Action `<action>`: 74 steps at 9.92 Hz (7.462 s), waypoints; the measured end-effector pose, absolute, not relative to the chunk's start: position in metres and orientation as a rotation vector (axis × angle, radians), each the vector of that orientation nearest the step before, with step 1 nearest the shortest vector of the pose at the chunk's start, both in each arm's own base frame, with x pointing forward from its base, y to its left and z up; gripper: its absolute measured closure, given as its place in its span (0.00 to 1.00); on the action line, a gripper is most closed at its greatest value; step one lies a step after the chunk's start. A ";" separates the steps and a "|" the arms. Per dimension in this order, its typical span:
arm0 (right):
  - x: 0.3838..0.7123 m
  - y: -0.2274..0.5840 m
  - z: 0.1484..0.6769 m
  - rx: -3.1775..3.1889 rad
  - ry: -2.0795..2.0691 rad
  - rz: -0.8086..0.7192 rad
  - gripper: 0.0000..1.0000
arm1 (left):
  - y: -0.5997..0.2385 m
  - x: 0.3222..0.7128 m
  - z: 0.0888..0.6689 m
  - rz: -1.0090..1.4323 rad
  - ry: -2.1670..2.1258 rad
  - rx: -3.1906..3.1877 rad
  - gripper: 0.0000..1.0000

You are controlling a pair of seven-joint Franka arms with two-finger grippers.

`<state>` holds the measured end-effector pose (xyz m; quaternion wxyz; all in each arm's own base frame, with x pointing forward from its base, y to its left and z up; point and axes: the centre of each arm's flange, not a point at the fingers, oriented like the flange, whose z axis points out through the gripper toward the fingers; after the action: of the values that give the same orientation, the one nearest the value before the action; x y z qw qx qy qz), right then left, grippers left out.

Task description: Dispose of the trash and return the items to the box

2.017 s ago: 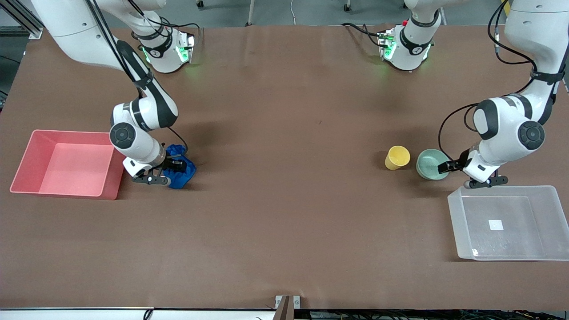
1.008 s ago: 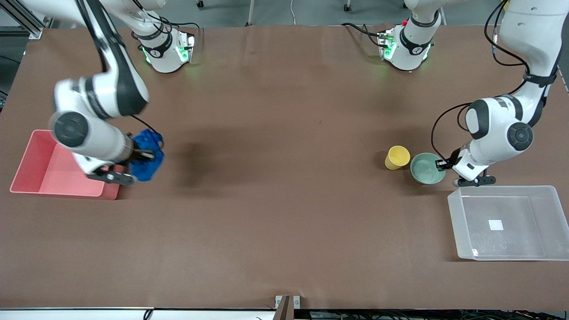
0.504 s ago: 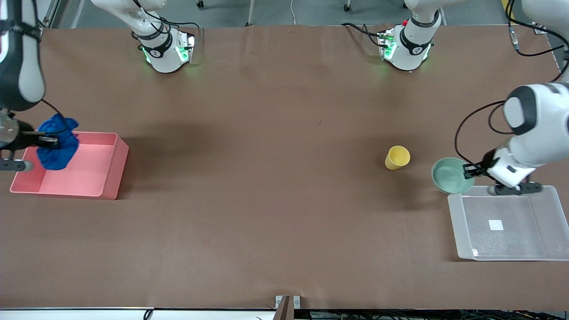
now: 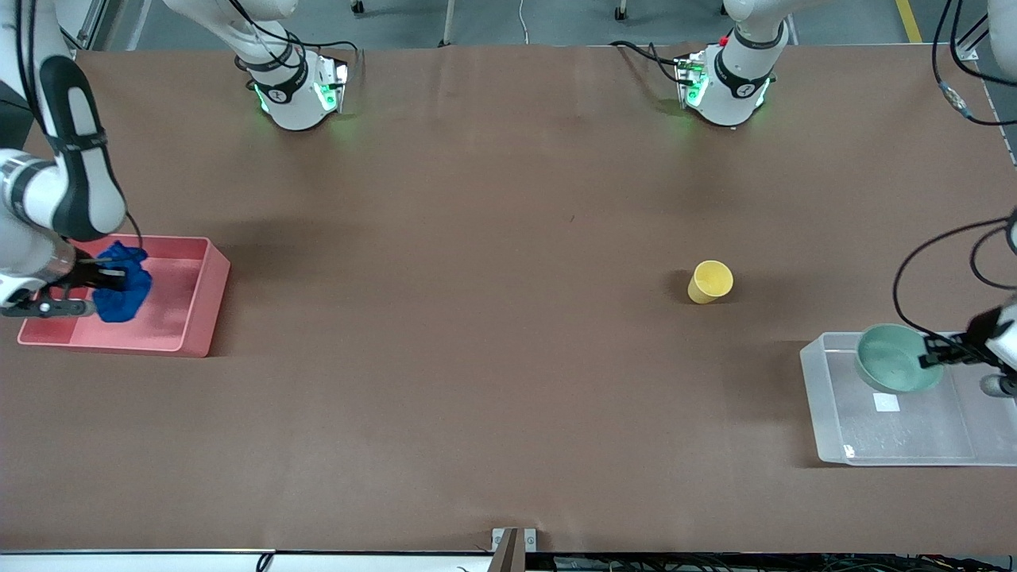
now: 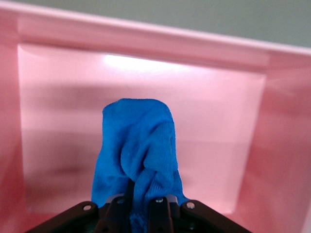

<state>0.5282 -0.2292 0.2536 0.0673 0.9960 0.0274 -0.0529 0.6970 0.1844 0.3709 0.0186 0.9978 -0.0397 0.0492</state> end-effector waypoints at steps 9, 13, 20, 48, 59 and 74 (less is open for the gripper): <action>0.574 -0.178 0.435 3.084 -0.146 -0.122 0.00 | 0.224 0.729 0.230 0.123 -0.113 3.124 0.87; 0.547 -0.105 0.610 3.111 -0.232 -0.031 0.00 | 0.183 0.743 0.359 0.292 -0.214 3.170 0.27; 0.525 -0.097 0.672 3.111 -0.243 0.013 0.00 | -0.038 0.578 0.375 0.098 -0.244 3.162 0.00; 0.528 -0.096 0.672 3.109 -0.249 0.030 0.00 | 0.184 0.706 0.276 0.108 -0.385 3.182 0.96; 0.528 -0.096 0.672 3.109 -0.250 0.029 0.00 | 0.103 0.680 0.442 0.302 -0.243 3.123 0.00; 0.528 -0.095 0.672 3.109 -0.251 0.028 0.00 | -0.070 0.550 0.631 0.064 -0.097 3.113 0.00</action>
<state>0.5277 -0.0955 0.6720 0.0113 0.9967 -0.0803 0.0089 0.5500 -0.0696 0.6309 0.0130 0.9992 -0.0310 0.0207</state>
